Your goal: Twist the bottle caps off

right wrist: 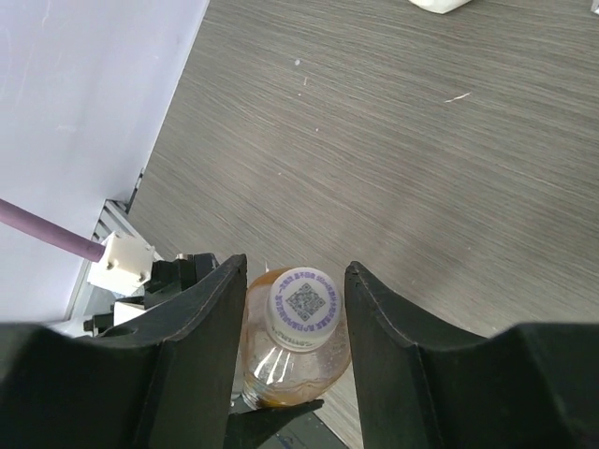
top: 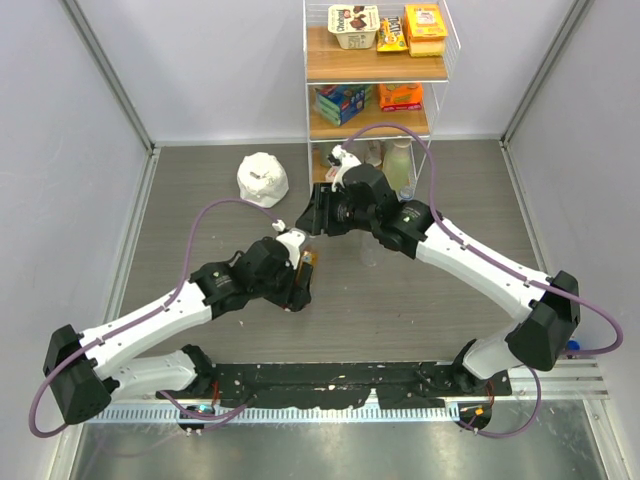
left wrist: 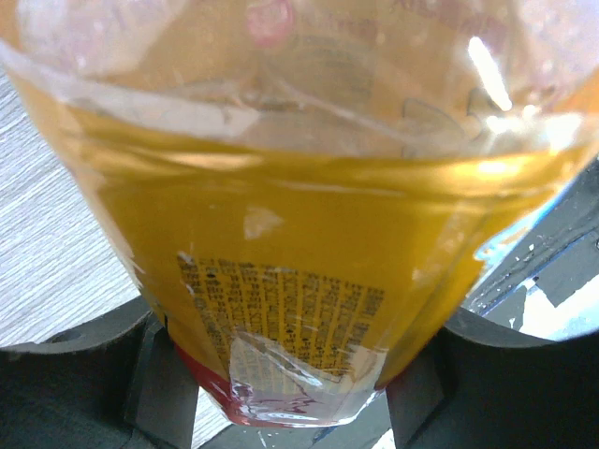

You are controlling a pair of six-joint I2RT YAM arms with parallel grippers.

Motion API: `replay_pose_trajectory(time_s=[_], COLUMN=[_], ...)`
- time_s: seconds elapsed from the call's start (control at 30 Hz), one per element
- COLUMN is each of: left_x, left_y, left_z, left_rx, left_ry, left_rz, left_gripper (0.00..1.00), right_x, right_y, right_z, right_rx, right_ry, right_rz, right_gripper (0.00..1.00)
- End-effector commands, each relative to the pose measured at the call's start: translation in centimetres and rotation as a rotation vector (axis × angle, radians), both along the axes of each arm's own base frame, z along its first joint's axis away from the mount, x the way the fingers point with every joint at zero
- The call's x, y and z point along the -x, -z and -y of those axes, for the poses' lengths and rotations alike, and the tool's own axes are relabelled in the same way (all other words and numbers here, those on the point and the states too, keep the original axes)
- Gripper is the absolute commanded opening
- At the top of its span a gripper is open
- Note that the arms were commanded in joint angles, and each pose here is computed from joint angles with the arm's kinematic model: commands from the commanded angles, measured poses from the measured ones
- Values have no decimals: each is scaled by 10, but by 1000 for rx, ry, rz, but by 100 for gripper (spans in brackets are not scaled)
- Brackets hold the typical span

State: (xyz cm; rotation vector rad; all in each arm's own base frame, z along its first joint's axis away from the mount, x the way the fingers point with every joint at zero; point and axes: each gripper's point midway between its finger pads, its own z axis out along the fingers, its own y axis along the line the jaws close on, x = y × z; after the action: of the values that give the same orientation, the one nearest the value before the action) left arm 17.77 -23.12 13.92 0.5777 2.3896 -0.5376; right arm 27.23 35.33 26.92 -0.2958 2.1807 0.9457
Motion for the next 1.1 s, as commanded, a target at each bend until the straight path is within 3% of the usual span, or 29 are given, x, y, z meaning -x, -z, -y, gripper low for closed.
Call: replay_pose_trajectory(time_s=[0.0, 0.23, 0.5, 0.87, 1.07], left_x=[-15, -14, -9, 27, 60], left_y=[-35, -44, -52, -82, -98], left_z=[13, 14, 17, 36, 49], left_rx=[132, 180, 219, 403, 504], left_ry=[-37, -34, -9, 201, 378], left_rz=[104, 126, 133, 126, 64], left_gripper=[0, 0, 0, 0, 0], right_x=[12, 12, 27, 71, 106], right_y=[-8, -9, -27, -86, -120], right_z=[-7, -6, -15, 4, 24], right_rx=[-43, -43, -110, -233, -432], right_ry=[-31, -32, -156, -457, -672], right_rz=[-2, 9, 61, 314, 398], right_gripper=[50, 49, 2, 2, 2])
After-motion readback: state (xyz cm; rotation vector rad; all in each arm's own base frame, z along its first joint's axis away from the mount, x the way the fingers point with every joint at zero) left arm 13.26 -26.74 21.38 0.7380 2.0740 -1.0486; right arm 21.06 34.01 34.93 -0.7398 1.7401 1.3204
